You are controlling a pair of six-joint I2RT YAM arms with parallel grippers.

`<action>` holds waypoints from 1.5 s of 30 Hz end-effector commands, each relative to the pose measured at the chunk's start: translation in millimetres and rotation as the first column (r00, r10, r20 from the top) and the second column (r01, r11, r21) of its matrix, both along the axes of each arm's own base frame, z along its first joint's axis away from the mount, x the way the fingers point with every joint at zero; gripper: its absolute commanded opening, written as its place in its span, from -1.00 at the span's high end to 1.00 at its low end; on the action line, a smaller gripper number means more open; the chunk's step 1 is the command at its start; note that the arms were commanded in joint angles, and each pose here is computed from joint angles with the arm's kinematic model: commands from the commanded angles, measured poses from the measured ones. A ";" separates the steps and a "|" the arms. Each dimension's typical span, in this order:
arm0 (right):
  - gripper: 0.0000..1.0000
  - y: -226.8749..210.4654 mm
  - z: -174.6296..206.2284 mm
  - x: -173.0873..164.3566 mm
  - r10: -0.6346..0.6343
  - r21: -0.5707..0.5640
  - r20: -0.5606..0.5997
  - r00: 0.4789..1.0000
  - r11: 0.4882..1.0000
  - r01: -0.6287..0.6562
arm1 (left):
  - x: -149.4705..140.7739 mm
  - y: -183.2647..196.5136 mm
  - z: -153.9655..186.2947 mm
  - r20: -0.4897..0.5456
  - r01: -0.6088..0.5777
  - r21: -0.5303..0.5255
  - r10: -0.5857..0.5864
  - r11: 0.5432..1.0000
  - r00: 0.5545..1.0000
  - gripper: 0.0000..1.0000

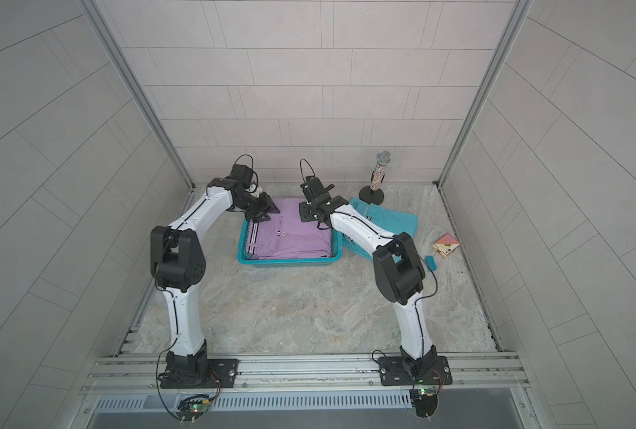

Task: Put the folded long pants in the basket
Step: Place the long pant in the basket, then move the long pant to the center of the board.

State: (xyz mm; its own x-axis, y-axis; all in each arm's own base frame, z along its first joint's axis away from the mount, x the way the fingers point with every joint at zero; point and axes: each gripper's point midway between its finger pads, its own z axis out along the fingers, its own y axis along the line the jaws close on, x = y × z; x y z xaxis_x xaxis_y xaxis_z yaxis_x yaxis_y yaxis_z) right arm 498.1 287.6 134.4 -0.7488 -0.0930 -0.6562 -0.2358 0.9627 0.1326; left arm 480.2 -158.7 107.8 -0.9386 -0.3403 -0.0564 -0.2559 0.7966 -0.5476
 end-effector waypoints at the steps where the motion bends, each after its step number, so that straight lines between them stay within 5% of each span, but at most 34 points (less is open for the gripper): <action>1: 0.26 -13.2 -37.9 -7.0 -0.028 -0.093 -0.089 0.996 0.995 0.020 | -13.3 9.9 -34.8 -0.096 0.049 0.080 -0.041 0.996 0.995 -0.01; 6: 0.26 -24.8 -78.9 -12.1 -0.050 -0.142 -0.166 0.985 0.990 0.026 | -11.2 21.8 -67.5 -0.158 0.063 0.157 -0.038 0.986 0.987 -0.07; 10: 0.27 -35.2 -68.8 -15.5 -0.049 -0.135 -0.193 0.980 0.991 0.023 | -19.4 21.8 -65.0 -0.193 0.100 0.170 -0.066 0.980 0.979 -0.17; 14: 0.06 -41.1 2.9 -22.9 -0.030 -0.073 -0.092 0.995 0.997 0.024 | -24.4 7.1 -2.0 -0.060 0.097 0.153 -0.089 0.983 0.994 -0.50; 18: -0.31 -61.8 88.1 -51.9 -0.074 0.021 0.031 0.997 0.997 0.074 | -59.1 -7.4 81.8 0.116 0.108 0.113 -0.121 0.988 0.986 -0.94; 23: -0.85 -123.3 131.2 -117.4 -0.297 0.165 0.115 0.948 0.947 0.277 | -134.0 -5.5 132.0 0.225 0.073 -0.007 -0.069 0.997 0.972 -1.00; 27: -1.00 -176.9 102.2 -164.2 -0.499 0.332 0.054 0.865 0.826 0.455 | -183.4 12.4 138.7 0.323 -0.041 -0.081 0.065 0.996 0.944 -1.00; 33: -1.00 -235.1 24.2 -198.1 -0.693 0.429 -0.163 0.703 0.591 0.683 | -231.6 23.0 119.6 0.298 -0.088 -0.133 0.125 0.987 0.946 -1.00; 41: -1.00 -262.2 -51.3 -201.3 -0.732 0.318 -0.338 0.591 0.503 0.804 | -253.5 23.9 54.8 0.191 -0.097 -0.133 0.122 0.986 0.974 -1.00; 45: -1.00 -275.0 -65.7 -189.9 -0.750 0.304 -0.334 0.571 0.488 0.819 | -255.8 24.4 44.6 0.181 -0.094 -0.127 0.116 0.987 0.977 -1.00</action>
